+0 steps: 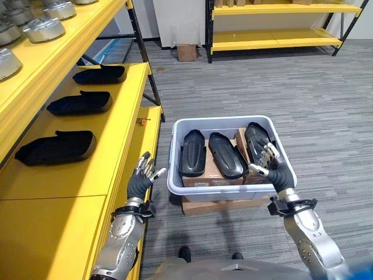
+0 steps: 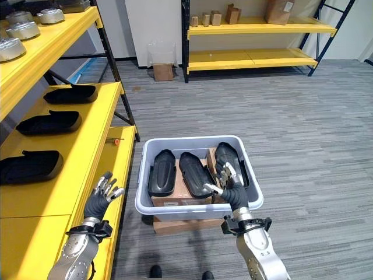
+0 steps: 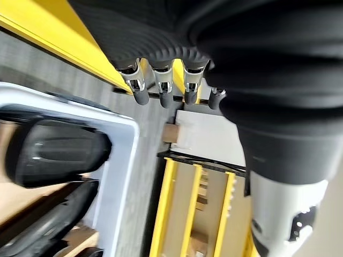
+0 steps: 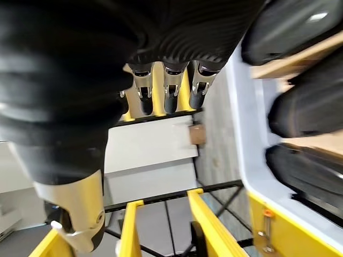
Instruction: Move parts from the plastic box to the shelf.
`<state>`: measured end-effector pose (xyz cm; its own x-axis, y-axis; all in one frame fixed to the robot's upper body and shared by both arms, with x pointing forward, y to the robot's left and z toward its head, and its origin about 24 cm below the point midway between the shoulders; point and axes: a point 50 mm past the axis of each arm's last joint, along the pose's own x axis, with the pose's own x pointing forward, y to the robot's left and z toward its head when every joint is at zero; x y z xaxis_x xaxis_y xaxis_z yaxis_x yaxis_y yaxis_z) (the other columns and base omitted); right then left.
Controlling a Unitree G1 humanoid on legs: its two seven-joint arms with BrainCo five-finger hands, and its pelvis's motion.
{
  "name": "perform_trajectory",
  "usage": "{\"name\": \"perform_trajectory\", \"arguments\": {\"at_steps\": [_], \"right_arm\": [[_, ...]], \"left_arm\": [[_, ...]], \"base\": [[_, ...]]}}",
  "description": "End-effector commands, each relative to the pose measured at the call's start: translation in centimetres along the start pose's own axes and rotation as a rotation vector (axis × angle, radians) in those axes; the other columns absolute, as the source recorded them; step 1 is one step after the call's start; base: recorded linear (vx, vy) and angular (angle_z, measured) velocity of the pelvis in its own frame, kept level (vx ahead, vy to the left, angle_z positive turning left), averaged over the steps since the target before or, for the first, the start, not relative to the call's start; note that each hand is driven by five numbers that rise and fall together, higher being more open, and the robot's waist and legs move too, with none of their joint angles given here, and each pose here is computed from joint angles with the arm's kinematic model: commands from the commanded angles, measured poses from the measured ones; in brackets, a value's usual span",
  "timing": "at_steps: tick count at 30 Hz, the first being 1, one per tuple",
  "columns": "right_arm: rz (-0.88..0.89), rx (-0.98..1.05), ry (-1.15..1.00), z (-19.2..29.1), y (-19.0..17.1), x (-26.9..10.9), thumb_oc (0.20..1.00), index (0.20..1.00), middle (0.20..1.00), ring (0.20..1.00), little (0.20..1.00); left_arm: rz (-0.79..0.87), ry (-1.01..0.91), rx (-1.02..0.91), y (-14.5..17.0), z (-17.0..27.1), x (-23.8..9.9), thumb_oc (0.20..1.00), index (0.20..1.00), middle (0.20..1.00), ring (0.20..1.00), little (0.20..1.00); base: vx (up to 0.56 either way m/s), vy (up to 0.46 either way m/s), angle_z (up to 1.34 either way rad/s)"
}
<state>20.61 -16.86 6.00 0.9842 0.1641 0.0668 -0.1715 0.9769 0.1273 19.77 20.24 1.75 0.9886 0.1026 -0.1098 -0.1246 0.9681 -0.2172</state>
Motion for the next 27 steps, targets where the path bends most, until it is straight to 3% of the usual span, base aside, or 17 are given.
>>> {"name": "perform_trajectory", "arguments": {"at_steps": [1,5,9,17,27], "right_arm": [[0.060,-0.060,-0.232,4.2,0.2,1.7,1.000,1.000,1.000,1.000,1.000],[0.056,-0.139,-0.301,5.7,0.4,3.8,1.000,1.000,1.000,1.000,1.000],[0.009,-0.210,-0.368,7.2,0.8,7.5,1.000,1.000,1.000,1.000,1.000],[-0.168,-0.293,-0.485,11.3,0.7,13.4,1.000,1.000,1.000,1.000,1.000],[-0.364,-0.536,-0.596,16.6,-2.0,16.0,1.000,1.000,1.000,1.000,1.000]], "left_arm": [[-0.021,-0.218,0.006,-0.1,4.2,1.6,1.000,1.000,1.000,1.000,1.000],[-0.060,-0.297,-0.002,-1.3,6.0,3.1,1.000,1.000,1.000,1.000,1.000],[-0.137,-0.382,-0.071,-4.5,7.9,4.9,1.000,1.000,1.000,1.000,1.000],[-0.262,-0.446,-0.116,-9.2,9.5,6.3,1.000,1.000,1.000,1.000,1.000],[-0.271,-0.423,-0.082,-9.9,9.0,6.7,1.000,1.000,1.000,1.000,1.000]], "base": [[-0.01,-0.012,-0.05],[-0.07,-0.012,-0.09],[-0.16,-0.013,-0.01],[-0.16,-0.008,0.00],[-0.02,0.002,-0.08]]}}
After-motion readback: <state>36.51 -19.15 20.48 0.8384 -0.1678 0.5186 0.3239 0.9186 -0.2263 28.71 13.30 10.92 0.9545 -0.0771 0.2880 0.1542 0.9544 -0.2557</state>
